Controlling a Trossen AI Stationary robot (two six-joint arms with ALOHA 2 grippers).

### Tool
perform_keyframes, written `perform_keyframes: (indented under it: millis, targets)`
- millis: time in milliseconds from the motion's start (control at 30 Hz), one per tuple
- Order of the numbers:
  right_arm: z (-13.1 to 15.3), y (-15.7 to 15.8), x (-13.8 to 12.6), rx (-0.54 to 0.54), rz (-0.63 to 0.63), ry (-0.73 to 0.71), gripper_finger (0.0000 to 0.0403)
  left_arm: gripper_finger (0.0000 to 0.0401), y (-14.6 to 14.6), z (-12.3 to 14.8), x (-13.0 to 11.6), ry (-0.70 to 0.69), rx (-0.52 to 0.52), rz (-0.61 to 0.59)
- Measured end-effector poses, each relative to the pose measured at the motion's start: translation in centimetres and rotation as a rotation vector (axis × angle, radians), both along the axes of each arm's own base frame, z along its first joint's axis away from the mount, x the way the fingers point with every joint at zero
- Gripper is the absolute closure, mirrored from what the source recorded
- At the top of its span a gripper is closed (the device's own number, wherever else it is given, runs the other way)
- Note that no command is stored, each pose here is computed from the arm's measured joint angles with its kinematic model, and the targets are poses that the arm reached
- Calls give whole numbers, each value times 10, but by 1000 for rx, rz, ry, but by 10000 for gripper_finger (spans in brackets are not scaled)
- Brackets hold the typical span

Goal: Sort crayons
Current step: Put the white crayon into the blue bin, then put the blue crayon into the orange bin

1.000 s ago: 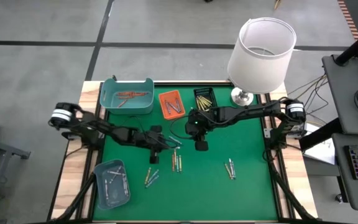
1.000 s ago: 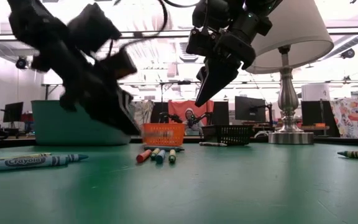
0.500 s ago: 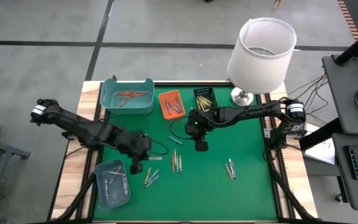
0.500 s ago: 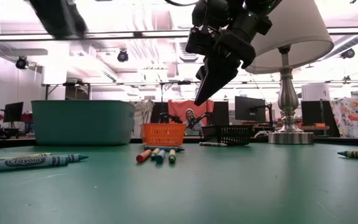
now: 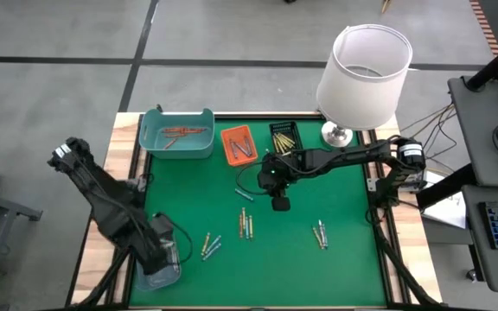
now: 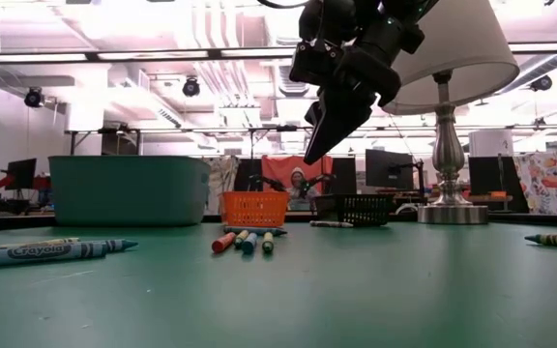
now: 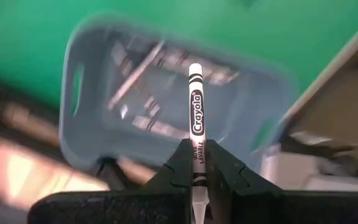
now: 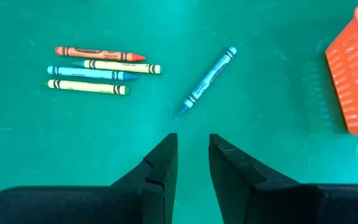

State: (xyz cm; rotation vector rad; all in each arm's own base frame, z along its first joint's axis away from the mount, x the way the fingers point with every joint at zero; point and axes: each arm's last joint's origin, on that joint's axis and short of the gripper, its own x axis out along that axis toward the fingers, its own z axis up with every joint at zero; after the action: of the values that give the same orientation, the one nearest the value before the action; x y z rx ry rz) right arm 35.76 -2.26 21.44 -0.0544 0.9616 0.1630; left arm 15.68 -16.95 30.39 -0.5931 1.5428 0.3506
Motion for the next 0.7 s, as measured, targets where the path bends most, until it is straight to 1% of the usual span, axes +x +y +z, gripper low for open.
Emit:
perform_keyframes:
  millis: [133, 200, 300, 367, 467, 567, 633, 700]
  targets:
    - [0, 7, 0, 0, 20, 0, 325, 401, -12, -34, -8, 187, 11, 64]
    - [0, 12, 1, 1, 32, 0, 326, 395, -13, -49, -11, 276, 41, 81]
    - [0, 19, 1, 7, 43, 2, 323, 375, -16, -65, -10, 331, 79, 70]
    - [0, 25, 0, 17, 44, 13, 322, 357, -18, -72, -7, 331, 103, 41]
    - [-3, 33, -4, 41, 30, 68, 322, 330, -22, -78, -3, 310, 153, 11]
    - [-6, 42, -10, 90, -32, 151, 327, 310, -26, -79, 3, 279, 178, -21]
    - [-7, 47, -14, 135, -105, 205, 330, 301, -30, -73, 9, 215, 193, -56]
    - [-7, 53, -18, 173, -171, 248, 334, 296, -33, -63, 18, 80, 252, -115]
